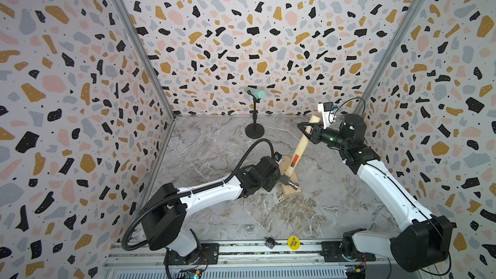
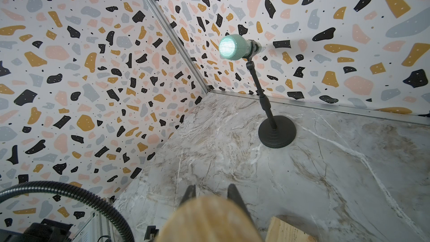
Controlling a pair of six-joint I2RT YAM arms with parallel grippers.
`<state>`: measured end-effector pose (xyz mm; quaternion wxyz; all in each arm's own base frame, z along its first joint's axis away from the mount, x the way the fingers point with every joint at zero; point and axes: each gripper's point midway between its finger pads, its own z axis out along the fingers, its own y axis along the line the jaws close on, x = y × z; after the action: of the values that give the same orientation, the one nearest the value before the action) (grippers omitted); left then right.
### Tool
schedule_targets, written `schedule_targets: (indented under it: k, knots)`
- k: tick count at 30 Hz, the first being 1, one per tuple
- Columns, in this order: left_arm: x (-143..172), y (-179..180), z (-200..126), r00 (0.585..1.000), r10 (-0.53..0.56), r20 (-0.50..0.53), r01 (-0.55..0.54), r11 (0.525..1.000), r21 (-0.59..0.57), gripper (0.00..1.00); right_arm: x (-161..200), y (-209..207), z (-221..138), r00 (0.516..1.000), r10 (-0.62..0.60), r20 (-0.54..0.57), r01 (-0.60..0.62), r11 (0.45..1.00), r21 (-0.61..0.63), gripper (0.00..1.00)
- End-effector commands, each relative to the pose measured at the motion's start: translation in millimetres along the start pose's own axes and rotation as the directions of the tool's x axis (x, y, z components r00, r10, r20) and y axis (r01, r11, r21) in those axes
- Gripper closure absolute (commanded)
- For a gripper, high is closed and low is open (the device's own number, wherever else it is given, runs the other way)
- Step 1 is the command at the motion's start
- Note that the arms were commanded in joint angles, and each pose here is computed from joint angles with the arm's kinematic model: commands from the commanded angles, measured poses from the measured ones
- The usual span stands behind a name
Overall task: Use a claw hammer to pull out a nail
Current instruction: Pick up the nail with the hammer.
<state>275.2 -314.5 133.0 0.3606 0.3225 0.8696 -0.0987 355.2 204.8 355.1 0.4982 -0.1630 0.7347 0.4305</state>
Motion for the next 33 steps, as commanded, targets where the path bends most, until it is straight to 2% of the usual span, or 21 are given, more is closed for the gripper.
schedule_targets:
  k: [1, 10, 19, 33]
  knots:
    - [-10.3, 14.6, -6.6, 0.998, -0.051, 0.047, 0.052, 0.998, -0.034, 1.0, -32.0, 26.3, -13.6, 0.995, -0.036, 0.09, 0.041, 0.998, -0.051, 1.0]
    - [-2.8, 51.0, -3.0, 0.988, -0.15, 0.029, 0.152, 0.983, -0.101, 1.0, -37.9, 26.5, -24.8, 0.989, -0.09, 0.121, 0.089, 0.996, 0.012, 1.0]
    - [11.5, 79.0, 0.7, 0.975, -0.223, 0.0, 0.22, 0.962, -0.162, 1.0, -42.0, 38.5, -28.2, 0.972, -0.195, 0.133, 0.185, 0.979, 0.089, 1.0]
    - [69.2, 115.8, 20.8, 0.929, -0.348, -0.124, 0.304, 0.911, -0.281, 1.0, -36.2, 63.1, -27.8, 0.937, -0.322, 0.136, 0.299, 0.94, 0.166, 1.0]
